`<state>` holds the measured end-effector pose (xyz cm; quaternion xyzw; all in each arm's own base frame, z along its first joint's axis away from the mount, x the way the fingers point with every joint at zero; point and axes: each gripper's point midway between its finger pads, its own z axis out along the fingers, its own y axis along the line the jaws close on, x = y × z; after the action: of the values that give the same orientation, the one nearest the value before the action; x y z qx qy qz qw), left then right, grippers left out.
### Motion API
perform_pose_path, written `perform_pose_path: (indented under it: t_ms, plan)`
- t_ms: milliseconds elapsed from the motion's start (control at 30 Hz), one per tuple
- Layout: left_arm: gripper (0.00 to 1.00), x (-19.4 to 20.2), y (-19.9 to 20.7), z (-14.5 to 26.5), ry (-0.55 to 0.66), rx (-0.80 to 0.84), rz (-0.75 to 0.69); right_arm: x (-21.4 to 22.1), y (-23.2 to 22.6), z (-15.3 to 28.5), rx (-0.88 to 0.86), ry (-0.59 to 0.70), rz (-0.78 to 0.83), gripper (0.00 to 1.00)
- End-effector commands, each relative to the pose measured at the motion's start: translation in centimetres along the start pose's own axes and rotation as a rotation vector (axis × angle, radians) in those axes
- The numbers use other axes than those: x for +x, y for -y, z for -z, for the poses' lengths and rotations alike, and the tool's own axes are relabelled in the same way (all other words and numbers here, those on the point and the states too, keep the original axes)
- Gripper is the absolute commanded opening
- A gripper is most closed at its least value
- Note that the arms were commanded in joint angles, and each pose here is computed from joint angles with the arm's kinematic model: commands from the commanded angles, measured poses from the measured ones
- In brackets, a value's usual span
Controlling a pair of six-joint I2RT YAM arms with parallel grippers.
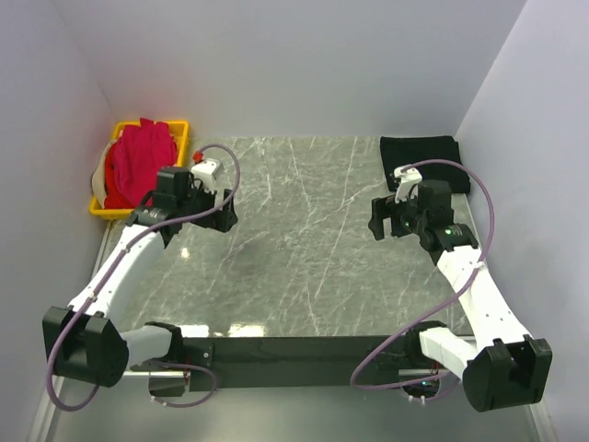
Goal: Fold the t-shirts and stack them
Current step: Grab the tshirt from the pile
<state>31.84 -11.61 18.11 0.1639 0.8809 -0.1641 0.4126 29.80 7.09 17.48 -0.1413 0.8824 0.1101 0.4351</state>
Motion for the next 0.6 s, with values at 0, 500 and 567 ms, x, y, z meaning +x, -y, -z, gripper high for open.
perform_pose_path:
  t_ms: [0,500,567]
  plan:
    - [1.0,-4.4,-2.2,1.3,0.07,-0.011,0.012,-1.8,-0.8,0.1,-0.041,0.064,0.007,1.0]
    - [0.9,-16.8,-28.8,3.0,0.279,-0.382,0.28,-2.2,-0.5,-2.9,-0.087,-0.089,-0.035,1.0]
    - [0.8,-16.7,-31.7,1.5,0.268,-0.392,0.307,-1.8,-0.5,-3.5,-0.088,-0.107,-0.044,1.0]
